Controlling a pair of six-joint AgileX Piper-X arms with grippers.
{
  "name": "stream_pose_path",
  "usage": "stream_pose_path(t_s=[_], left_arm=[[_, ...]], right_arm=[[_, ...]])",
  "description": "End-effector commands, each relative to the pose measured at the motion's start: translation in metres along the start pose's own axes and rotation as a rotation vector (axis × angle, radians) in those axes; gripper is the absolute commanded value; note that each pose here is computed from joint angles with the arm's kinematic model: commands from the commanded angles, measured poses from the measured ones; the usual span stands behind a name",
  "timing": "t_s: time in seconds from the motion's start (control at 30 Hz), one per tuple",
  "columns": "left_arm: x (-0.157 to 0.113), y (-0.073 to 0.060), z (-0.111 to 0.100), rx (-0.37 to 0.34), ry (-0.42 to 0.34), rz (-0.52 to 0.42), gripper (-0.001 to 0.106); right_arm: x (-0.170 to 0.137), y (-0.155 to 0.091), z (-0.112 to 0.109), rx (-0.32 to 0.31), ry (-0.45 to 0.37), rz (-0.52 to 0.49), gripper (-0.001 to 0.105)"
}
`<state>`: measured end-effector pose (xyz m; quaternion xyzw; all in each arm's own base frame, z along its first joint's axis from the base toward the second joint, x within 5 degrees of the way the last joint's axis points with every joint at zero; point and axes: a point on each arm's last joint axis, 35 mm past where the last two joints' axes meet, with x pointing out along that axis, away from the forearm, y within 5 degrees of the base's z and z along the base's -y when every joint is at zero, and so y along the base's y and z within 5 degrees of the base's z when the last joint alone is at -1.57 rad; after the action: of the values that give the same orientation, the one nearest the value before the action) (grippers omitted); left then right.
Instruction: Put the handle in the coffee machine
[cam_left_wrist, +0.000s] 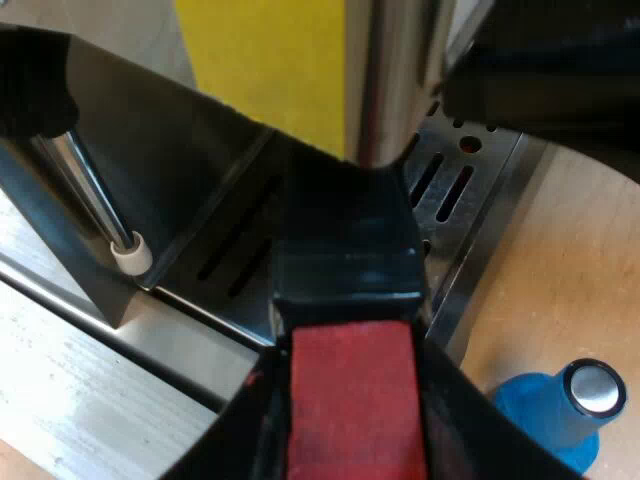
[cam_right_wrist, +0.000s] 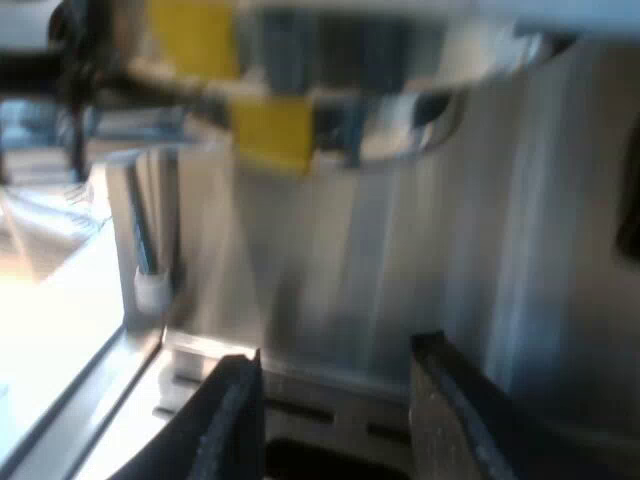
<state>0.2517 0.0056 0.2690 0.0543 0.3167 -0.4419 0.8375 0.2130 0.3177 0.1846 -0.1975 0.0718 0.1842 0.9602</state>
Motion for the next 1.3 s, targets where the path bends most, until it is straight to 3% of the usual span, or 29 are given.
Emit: stream_pose_path(t_s=[0.03, 0.3, 0.47, 0.57, 0.97, 1.3], left_arm=[[-0.007, -0.006, 0.011, 0.034, -0.09, -0.074, 0.0], [-0.007, -0.006, 0.011, 0.03, -0.088, -0.075, 0.0], [-0.007, -0.006, 0.011, 0.03, -0.088, -0.075, 0.0], [-0.007, -0.006, 0.011, 0.03, -0.088, -0.075, 0.0], [-0.007, -0.006, 0.011, 0.03, -0.088, -0.075, 0.0], [-0.007, -0.007, 0.01, 0.022, -0.083, -0.08, 0.0]], right_arm=[[0.005, -0.002, 0.002, 0.018, -0.043, -0.008, 0.037], [0.013, 0.003, -0.001, 0.114, -0.156, -0.105, 0.037], [0.015, 0.004, 0.0, 0.115, -0.154, -0.121, 0.021], [0.016, 0.004, 0.002, 0.115, -0.154, -0.121, 0.017], [0.037, 0.005, 0.018, 0.124, -0.175, -0.132, 0.023], [0.036, -0.001, 0.03, 0.213, -0.241, -0.222, 0.023]])
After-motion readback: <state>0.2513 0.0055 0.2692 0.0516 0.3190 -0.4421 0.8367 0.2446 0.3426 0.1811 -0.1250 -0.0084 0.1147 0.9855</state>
